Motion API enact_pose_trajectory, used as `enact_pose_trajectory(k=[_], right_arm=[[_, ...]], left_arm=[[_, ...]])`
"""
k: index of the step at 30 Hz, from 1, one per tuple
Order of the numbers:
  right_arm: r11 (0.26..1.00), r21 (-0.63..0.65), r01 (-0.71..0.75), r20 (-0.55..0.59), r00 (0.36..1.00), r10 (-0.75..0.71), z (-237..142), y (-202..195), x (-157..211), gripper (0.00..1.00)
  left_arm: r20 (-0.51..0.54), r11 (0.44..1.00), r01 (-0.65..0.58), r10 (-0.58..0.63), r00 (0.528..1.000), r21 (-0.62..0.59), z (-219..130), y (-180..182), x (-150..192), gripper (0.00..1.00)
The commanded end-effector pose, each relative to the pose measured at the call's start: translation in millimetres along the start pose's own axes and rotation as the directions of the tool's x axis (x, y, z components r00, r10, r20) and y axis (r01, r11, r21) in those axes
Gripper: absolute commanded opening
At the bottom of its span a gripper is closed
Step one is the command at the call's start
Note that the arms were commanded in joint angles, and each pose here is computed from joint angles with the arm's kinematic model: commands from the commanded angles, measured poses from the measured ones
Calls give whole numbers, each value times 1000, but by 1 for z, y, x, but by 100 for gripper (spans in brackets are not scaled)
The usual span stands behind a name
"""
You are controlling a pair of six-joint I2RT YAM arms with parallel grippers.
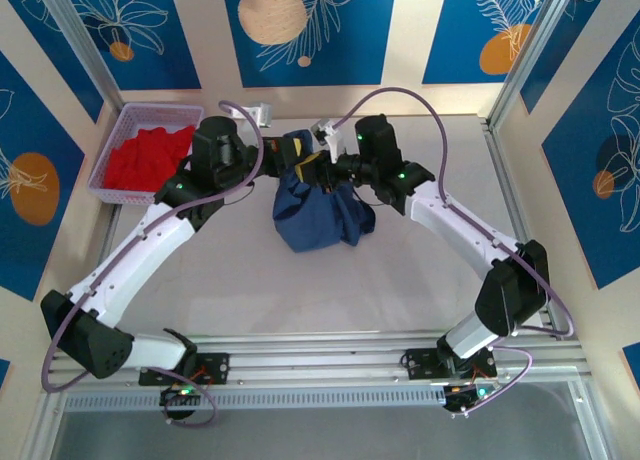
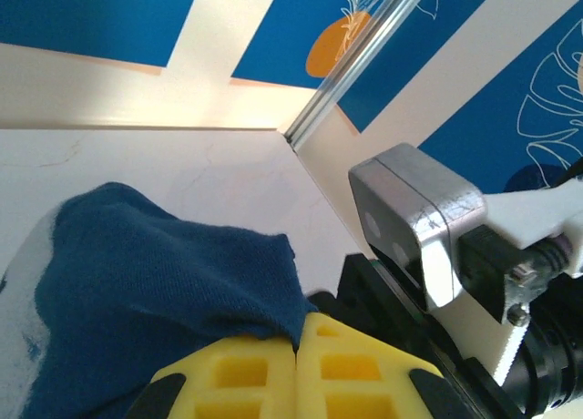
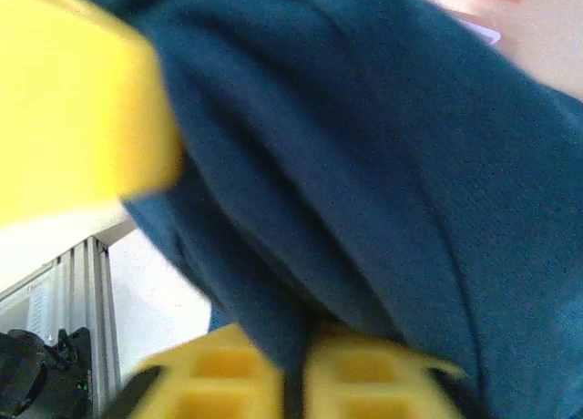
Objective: Fold the inside-out t-shirt
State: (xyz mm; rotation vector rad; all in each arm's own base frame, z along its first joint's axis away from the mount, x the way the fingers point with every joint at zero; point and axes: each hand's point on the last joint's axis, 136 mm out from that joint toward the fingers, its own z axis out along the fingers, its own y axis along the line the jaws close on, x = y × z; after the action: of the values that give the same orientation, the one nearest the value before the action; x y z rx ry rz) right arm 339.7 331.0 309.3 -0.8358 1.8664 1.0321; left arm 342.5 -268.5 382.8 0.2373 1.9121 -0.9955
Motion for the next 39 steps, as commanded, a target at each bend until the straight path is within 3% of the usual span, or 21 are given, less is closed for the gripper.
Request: enact_pose_trajectory(k=[1,6,12,20,27,31,33,37,39], right_arm=[[998,-6,70,39,997,-70,-20,-2,-7,0],[976,-185,117,71,992,-105,-64,7,-12,0],[944,-282,170,94,984,-149,-96,9,-19,0],[942,-309,132,49,991,-123,-111,5,-21,0],[951,-294,101,46,995,-92,-116,0,-16,0],[946,-306,109,55,994,-97,-118,3,-21,0],[939,-323,113,63,993,-98,-118,7,-23,0],[934,-342,103,67,994,-85,-118,12,-22,0],[937,-340,78,62,996,-60,-117,13,-17,0]], left_arm=[[89,998,-64,61,994,20,-23,-16,-21,5],[93,971,-238,234,968,27,-40,-12,-3,38],[114,925,-366,376,920,-102,-55,29,19,67],[-120,915,-372,356,927,-157,7,82,56,72],[-309,954,-287,300,903,86,59,80,113,77],[-340,966,-207,249,907,156,75,81,134,76],[-366,973,-161,212,906,167,87,85,143,70],[-389,981,-80,144,910,176,106,90,152,39],[-383,985,-68,125,915,159,111,95,151,19]])
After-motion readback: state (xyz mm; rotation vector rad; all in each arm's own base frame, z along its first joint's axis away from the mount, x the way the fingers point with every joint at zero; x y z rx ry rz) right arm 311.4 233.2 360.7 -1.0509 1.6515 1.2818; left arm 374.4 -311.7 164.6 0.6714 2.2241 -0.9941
